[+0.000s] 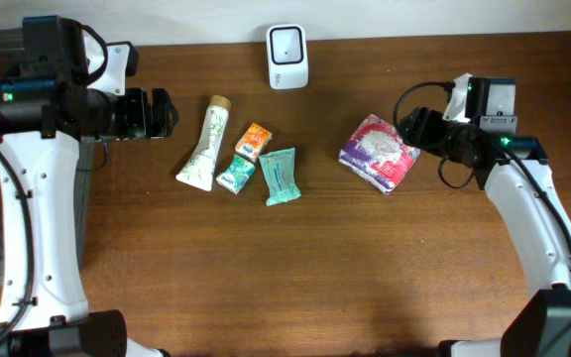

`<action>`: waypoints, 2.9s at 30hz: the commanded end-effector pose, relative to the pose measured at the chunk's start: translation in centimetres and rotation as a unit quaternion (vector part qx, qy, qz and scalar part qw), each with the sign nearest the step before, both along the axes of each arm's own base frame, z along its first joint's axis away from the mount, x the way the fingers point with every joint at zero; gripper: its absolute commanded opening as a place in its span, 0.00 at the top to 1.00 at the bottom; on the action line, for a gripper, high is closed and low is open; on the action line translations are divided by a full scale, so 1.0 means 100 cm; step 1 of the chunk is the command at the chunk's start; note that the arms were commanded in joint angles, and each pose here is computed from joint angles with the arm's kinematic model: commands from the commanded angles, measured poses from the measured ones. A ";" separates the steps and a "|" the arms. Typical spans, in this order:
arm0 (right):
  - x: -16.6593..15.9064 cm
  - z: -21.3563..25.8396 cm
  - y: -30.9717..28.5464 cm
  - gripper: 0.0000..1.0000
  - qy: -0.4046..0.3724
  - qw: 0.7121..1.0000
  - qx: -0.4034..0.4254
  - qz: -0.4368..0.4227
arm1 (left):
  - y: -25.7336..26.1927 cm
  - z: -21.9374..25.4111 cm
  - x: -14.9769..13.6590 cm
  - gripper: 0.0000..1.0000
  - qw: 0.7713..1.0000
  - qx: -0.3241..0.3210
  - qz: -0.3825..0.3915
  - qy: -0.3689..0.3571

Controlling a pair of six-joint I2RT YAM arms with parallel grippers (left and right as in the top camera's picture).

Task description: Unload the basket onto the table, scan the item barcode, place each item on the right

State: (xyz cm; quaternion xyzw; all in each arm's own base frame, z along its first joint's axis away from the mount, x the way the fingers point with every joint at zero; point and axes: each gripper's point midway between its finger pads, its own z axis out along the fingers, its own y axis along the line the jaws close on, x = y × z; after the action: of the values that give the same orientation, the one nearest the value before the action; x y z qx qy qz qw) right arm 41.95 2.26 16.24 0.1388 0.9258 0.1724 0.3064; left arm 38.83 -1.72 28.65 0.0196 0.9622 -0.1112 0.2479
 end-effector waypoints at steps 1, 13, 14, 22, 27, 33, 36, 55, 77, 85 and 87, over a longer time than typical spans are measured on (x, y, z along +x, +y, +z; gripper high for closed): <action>-0.001 -0.026 -0.002 0.27 0.036 0.999 0.003 -0.016 | -0.002 0.001 0.000 0.01 1.000 -0.004 -0.003 -0.001; -0.013 -0.134 0.008 0.39 0.184 0.979 0.086 -0.021 | -0.002 0.001 0.000 0.01 1.000 -0.004 -0.003 -0.001; -0.014 -0.136 0.009 0.39 0.187 0.978 0.086 -0.020 | -0.002 0.001 0.000 0.01 1.000 -0.004 -0.003 -0.001; -0.031 -0.145 0.015 0.96 0.217 0.971 0.100 -0.013 | -0.002 0.001 0.000 0.01 1.000 -0.004 -0.003 -0.001; -0.030 -0.125 0.040 0.96 0.186 0.969 0.146 0.072 | -0.002 0.001 0.000 0.01 1.000 -0.004 -0.003 -0.001; -0.022 -0.023 0.081 0.96 -0.017 0.941 0.183 0.284 | -0.002 0.001 0.000 0.01 1.000 -0.004 -0.003 -0.001; -0.026 0.018 0.094 0.96 -0.113 0.910 0.182 0.356 | -0.002 0.001 0.000 0.01 1.000 -0.004 -0.003 -0.001; 0.001 0.066 0.046 0.96 -0.173 0.958 0.009 0.231 | -0.002 0.001 0.000 0.01 1.000 -0.004 -0.003 -0.001; -0.075 -0.069 -0.049 0.63 0.222 0.887 -0.402 0.041 | -0.002 0.001 0.000 0.01 1.000 -0.004 -0.003 -0.001; -0.033 -0.001 0.152 0.31 0.044 0.959 -0.169 0.223 | -0.002 0.001 0.000 0.01 1.000 -0.004 -0.003 -0.001; -0.018 0.040 0.157 0.19 0.008 0.965 -0.150 0.213 | -0.002 0.001 0.000 0.01 1.000 -0.004 -0.003 -0.001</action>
State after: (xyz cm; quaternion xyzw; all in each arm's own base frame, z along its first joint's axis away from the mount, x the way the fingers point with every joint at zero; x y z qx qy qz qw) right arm 38.76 15.78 15.31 -0.1176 0.9640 0.0193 0.2376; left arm 38.85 -1.71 28.66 0.0197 0.9621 -0.1110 0.2483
